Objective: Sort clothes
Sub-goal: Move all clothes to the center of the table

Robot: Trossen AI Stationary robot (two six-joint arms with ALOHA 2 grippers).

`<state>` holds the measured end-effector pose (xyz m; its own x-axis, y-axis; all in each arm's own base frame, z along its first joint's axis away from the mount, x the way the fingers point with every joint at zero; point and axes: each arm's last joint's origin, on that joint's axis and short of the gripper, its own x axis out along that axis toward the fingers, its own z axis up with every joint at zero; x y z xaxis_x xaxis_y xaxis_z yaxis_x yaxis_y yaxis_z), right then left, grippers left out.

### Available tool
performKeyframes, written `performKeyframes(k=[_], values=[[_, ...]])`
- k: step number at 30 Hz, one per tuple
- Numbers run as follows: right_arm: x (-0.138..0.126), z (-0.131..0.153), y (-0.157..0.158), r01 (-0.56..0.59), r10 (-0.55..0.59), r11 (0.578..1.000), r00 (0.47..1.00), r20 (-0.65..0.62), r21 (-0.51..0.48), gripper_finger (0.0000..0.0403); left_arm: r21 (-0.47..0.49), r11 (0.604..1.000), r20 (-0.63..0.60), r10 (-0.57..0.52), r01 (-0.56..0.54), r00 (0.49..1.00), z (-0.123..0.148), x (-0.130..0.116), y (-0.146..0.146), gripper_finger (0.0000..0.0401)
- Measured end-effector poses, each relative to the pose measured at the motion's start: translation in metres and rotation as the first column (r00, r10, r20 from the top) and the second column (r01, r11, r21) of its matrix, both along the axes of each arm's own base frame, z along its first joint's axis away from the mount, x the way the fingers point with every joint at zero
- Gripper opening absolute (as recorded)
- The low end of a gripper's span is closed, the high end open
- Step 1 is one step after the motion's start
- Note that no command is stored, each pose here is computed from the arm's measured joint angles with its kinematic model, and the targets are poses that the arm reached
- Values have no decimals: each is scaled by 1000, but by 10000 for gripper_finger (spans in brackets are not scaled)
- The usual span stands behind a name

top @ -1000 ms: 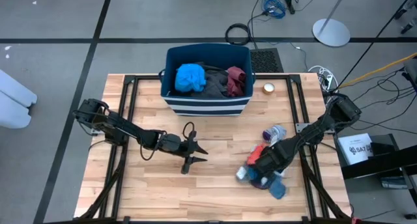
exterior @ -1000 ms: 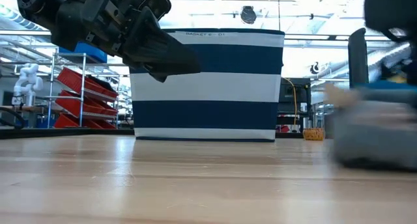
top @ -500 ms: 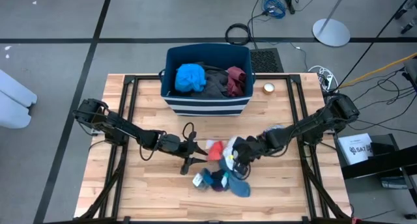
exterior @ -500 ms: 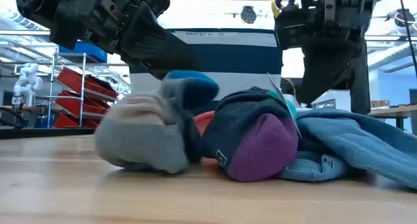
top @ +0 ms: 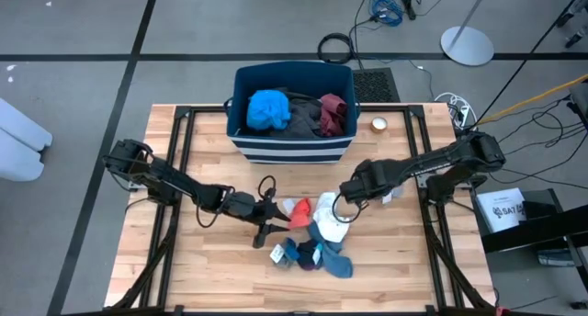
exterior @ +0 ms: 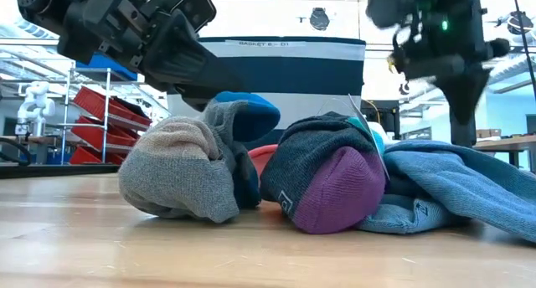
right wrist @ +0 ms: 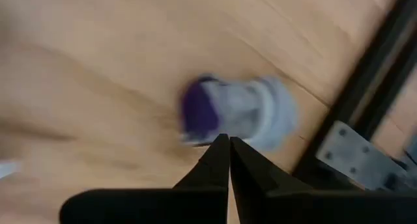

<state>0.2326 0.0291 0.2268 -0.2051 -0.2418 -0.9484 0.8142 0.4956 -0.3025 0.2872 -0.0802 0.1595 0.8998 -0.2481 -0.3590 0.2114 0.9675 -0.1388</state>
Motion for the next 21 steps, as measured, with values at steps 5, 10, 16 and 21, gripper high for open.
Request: performKeyframes(k=[5, 10, 16, 21], values=[[-15, -28, -23, 84, -84, 996, 991, -102, -11, 0, 4, 1000, -19, -4, 4, 1000, -2, -1, -1, 145], [-35, -55, -45, 173, -172, 985, 967, -186, -12, 0, 5, 1000, -21, -3, 3, 1000, -2, -1, -1, 145], [-38, -85, -50, 175, -168, 981, 982, -82, 79, 0, 7, 1000, -20, 2, -2, 1000, -2, -1, -1, 145], [-31, -89, -42, 164, -166, 983, 986, 21, 78, 0, 1, 1000, -20, 6, -6, 1000, -2, -1, -1, 145]])
